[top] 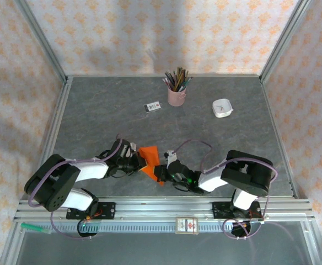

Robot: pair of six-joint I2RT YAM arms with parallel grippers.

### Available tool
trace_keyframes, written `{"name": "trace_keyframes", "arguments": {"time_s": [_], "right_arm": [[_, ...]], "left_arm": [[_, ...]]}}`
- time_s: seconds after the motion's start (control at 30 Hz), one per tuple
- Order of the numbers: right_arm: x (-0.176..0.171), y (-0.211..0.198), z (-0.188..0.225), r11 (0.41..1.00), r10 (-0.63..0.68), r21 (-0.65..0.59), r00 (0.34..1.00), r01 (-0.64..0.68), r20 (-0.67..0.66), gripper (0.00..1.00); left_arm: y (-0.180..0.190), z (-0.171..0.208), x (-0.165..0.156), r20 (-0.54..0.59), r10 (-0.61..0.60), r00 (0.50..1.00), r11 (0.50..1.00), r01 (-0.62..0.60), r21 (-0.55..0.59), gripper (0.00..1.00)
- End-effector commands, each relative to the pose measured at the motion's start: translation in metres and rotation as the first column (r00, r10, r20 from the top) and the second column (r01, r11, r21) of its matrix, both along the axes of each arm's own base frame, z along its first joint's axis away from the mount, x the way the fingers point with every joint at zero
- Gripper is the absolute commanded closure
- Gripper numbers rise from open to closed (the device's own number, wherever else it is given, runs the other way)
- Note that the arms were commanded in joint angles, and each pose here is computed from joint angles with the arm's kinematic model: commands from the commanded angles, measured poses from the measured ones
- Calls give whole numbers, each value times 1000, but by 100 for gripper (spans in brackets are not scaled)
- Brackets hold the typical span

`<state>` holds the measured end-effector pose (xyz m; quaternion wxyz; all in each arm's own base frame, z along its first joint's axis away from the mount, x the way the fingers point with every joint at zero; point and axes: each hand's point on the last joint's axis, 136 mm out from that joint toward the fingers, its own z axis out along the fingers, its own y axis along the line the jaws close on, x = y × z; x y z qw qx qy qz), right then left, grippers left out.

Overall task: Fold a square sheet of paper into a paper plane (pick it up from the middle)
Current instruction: Perform the fourth fold on the wing at the bottom-center of the table.

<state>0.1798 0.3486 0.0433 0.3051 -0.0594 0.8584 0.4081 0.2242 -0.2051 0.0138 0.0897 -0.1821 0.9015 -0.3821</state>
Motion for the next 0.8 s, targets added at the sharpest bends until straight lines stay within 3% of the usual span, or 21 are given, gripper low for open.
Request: {"name": "trace_keyframes", "arguments": {"time_s": [0.0,0.77], "right_arm": [[-1,6,1,1000,15,28,1000,-14,-12,100],[5,-12,-3,992,-85,90,993,92,-77,100]], "left_arm": [[13,-22,-10,-36,11,999,997,-8,82,100],[17,-25,-12,-46,19,999,994,-14,104,100]]}}
